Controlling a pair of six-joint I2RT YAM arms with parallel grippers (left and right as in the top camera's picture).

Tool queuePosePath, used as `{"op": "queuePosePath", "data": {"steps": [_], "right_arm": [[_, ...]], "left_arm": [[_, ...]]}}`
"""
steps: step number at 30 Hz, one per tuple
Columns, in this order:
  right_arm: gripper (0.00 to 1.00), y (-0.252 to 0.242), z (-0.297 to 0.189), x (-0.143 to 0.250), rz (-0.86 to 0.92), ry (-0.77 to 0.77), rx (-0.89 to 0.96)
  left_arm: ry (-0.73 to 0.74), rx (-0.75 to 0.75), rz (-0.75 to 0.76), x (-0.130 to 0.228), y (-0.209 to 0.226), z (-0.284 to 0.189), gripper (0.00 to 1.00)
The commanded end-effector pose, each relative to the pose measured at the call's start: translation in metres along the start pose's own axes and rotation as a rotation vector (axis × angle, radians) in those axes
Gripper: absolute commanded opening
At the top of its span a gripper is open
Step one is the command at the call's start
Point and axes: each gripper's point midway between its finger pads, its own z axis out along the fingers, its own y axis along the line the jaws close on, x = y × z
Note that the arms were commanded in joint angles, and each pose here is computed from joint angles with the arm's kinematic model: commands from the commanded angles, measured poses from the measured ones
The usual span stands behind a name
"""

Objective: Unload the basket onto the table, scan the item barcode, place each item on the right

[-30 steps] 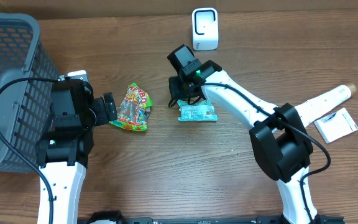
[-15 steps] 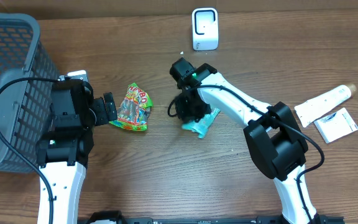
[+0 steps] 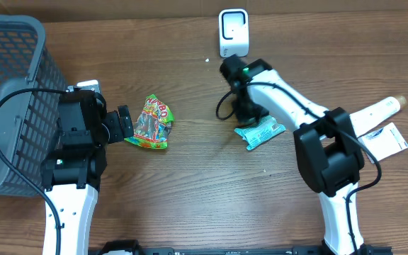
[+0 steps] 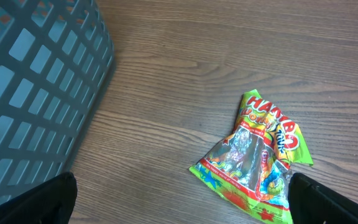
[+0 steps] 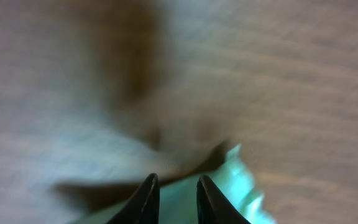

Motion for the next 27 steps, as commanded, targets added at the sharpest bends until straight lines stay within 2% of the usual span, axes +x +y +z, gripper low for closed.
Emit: {"op": "queuePosePath", "data": {"steps": [1,4,6,7,11,14,16,27], "right_arm": [[0.22,-0.005,-0.006,-0.011,-0.018,-0.032,-0.015],[0.22,0.003,-0.030,-0.022,0.008,-0.068,-0.106],[0.22,-0.002,-0.056,-0.027,0.084,-0.090,-0.152],[0.31,-0.011,-0.077,-0.023,0.174,-0.079,-0.177],[0.47,-0.039,-0.113,0.004,0.340,0.010,-0.241],[0.65,-0.052,-0.116,0.020,0.393,0.079,-0.298],[0.74,-0.059,-0.109,0.027,0.418,0.118,-0.317],[0.79,-0.025,-0.053,0.058,0.523,0.310,-0.543]], "left_arm": [[-0.012,-0.011,0.009,-0.003,0.003,-0.002,1.00],[-0.012,-0.011,0.009,-0.003,0.003,-0.002,1.00],[-0.012,-0.011,0.009,-0.003,0.003,-0.002,1.00],[-0.012,-0.011,0.009,-0.003,0.003,-0.002,1.00],[-0.012,-0.011,0.009,-0.003,0.003,-0.002,1.00],[-0.012,-0.011,0.009,-0.003,0.003,-0.002,1.00],[-0.012,-0.011,0.009,-0.003,0.003,-0.002,1.00],[-0.012,-0.011,0.009,-0.003,0.003,-0.002,1.00]]}}
